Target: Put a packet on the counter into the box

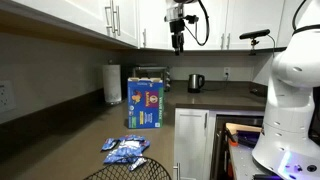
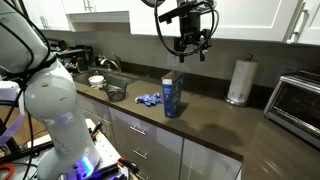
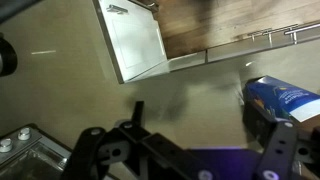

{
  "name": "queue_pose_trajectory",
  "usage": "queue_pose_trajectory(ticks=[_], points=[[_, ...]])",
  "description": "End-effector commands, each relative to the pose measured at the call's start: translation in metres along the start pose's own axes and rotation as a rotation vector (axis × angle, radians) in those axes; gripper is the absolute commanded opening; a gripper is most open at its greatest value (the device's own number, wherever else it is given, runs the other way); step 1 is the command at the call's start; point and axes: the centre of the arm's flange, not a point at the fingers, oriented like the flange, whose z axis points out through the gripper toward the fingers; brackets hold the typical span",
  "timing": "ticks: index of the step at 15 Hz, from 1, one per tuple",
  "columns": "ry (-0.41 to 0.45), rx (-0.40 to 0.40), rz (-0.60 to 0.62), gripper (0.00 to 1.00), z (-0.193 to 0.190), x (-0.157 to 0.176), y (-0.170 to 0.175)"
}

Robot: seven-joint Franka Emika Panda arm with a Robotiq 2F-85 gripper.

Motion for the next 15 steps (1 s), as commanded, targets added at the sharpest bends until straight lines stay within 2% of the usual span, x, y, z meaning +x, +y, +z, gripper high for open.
queue_pose_trajectory(ticks=[1,4,7,15], points=[[0.0,0.0,0.0,1.0,0.0,0.0,0.0],[0.0,0.0,0.0,1.0,0.0,0.0,0.0],[0.004,-0.005,-0.016,1.0,0.006,0.011,-0.022],[0.038,-0.024,-0.237,1.0,-0.005,0.032,-0.117]])
